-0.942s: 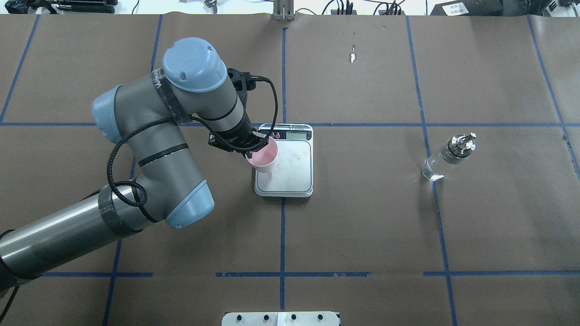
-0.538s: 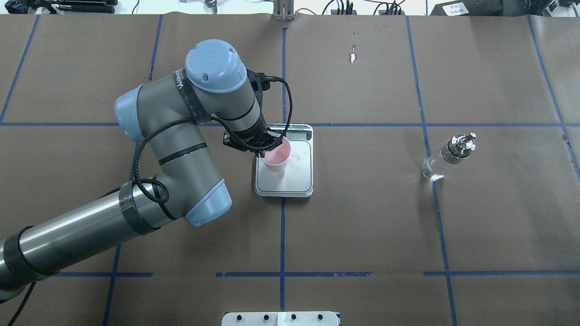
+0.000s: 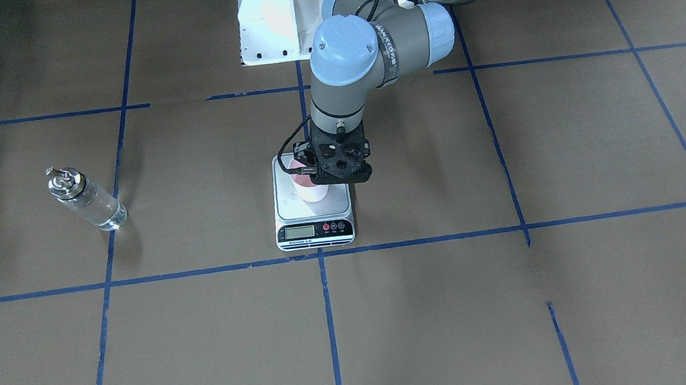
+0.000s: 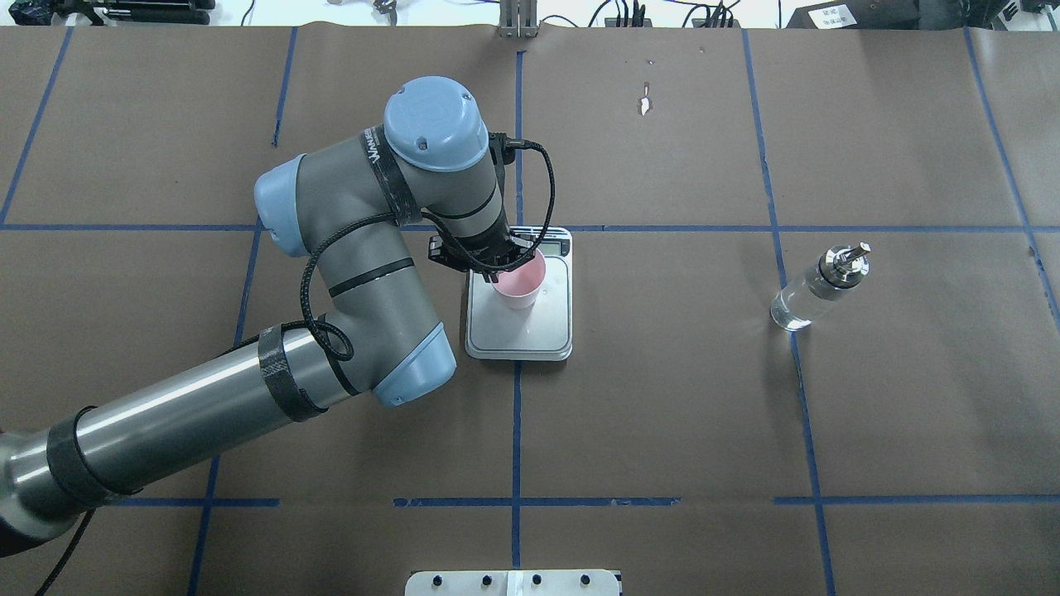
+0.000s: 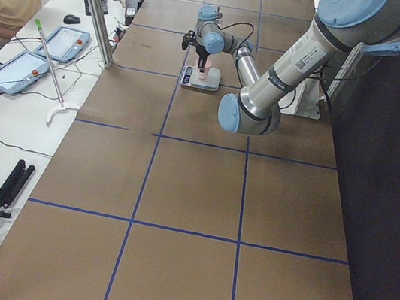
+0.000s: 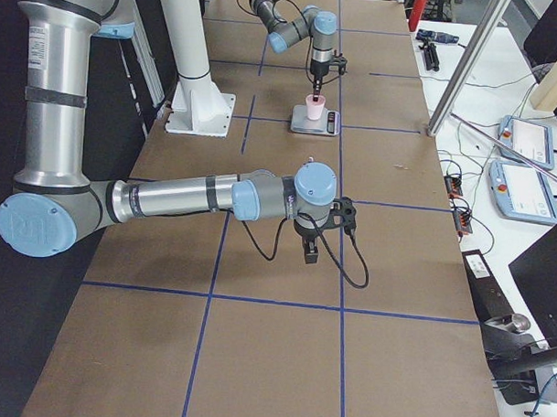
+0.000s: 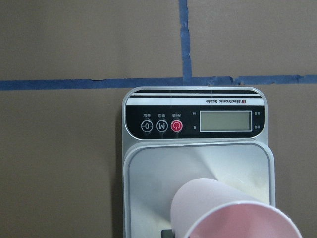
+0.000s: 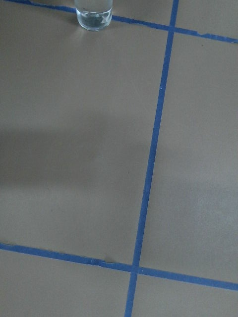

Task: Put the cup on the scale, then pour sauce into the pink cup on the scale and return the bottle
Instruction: 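Open the left gripper and lift away while the right gripper reaches toward the bottle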

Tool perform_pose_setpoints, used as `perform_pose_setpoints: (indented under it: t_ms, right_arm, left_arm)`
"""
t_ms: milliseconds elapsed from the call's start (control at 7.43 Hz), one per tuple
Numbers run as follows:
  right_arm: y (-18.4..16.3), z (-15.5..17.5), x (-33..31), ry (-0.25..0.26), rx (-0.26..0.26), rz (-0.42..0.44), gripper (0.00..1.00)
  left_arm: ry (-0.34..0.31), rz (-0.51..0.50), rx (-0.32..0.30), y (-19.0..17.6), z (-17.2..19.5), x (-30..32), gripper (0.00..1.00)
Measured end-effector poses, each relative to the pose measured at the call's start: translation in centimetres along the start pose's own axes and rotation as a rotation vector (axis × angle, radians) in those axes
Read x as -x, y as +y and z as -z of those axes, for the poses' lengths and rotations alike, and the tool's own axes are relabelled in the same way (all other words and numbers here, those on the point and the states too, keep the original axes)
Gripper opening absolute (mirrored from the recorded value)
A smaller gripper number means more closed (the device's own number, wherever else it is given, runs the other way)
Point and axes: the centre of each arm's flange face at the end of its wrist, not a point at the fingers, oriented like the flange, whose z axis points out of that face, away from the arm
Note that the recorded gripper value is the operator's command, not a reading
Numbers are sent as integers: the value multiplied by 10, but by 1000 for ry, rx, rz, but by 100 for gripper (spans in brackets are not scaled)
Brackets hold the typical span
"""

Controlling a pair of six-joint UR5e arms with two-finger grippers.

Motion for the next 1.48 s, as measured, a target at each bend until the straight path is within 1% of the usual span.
perform_pose_setpoints:
  t_ms: [135, 404, 673, 807, 942, 1076, 1211, 1345, 1480]
  right_arm:
    - [0, 0, 0, 0, 0, 0, 100]
    - [0, 0, 0, 1, 0, -3, 100]
    - [-3, -3, 9, -2, -9, -21, 100]
    - [-8, -10, 24, -8, -33, -4, 100]
    - [-13, -21, 46, -11, -68, 27, 100]
    - [-17, -38, 75, -10, -112, 51, 100]
    - [-15, -62, 110, -16, -170, 55, 100]
    - [-5, -81, 133, -37, -219, 57, 100]
    - [7, -94, 145, -63, -236, 68, 100]
  left_arm:
    - [1, -2, 0, 0, 0, 0, 71]
    - [6, -5, 0, 2, 3, -2, 72]
    - [39, -19, -17, 11, 25, 2, 72]
    - [61, -29, -31, 23, 40, 20, 72]
    - [76, -34, -44, 35, 52, 42, 72]
    - [76, -32, -50, 42, 56, 62, 72]
    - [68, -27, -55, 42, 56, 76, 72]
    - [61, -23, -58, 40, 54, 84, 72]
    - [57, -19, -60, 38, 53, 89, 72]
